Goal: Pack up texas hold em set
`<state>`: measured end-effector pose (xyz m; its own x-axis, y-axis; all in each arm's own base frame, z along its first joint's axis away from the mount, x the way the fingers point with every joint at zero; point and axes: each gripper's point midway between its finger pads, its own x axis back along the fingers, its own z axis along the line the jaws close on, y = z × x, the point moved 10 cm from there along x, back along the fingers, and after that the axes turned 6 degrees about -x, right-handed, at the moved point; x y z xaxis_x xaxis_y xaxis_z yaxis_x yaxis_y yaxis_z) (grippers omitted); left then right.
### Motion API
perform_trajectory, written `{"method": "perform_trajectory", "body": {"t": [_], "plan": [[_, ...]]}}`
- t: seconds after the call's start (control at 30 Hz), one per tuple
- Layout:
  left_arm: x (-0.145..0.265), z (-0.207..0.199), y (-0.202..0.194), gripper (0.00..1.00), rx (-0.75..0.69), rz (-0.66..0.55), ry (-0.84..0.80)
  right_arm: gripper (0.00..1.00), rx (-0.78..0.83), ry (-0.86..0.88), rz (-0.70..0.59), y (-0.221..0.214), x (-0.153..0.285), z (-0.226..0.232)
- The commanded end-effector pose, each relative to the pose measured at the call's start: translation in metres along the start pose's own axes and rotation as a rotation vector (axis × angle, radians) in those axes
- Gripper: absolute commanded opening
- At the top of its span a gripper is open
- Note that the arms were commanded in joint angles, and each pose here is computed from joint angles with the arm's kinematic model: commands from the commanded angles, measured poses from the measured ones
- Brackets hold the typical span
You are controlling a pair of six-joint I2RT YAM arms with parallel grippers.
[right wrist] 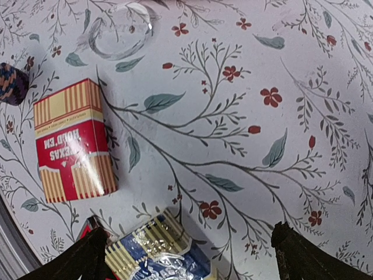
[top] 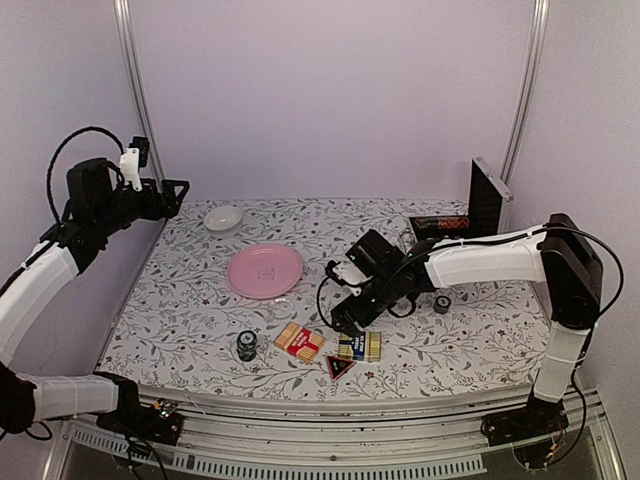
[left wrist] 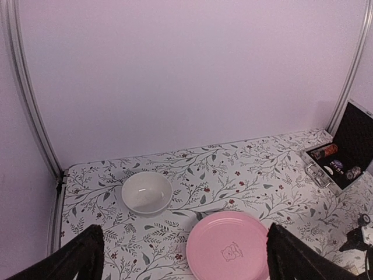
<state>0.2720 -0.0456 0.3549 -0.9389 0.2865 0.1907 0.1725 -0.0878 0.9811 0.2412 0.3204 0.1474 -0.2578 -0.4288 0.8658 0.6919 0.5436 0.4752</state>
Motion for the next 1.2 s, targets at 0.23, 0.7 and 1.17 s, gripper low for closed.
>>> {"method": "perform_trajectory", "body": {"t": [0.23, 0.7, 1.17], "plan": [[-0.007, 0.002, -0.005, 0.97, 0.016, 0.013, -0.008, 0.99, -0.015, -0.202, 0.059, 0.01, -0.029, -0.006], [-0.008, 0.001, -0.007, 0.97, 0.017, 0.018, -0.018, 0.99, -0.134, -0.312, 0.113, -0.005, -0.04, -0.027], [-0.009, 0.001, -0.008, 0.97, 0.019, 0.021, -0.023, 0.99, -0.288, -0.342, 0.079, -0.014, -0.01, -0.05]]}}
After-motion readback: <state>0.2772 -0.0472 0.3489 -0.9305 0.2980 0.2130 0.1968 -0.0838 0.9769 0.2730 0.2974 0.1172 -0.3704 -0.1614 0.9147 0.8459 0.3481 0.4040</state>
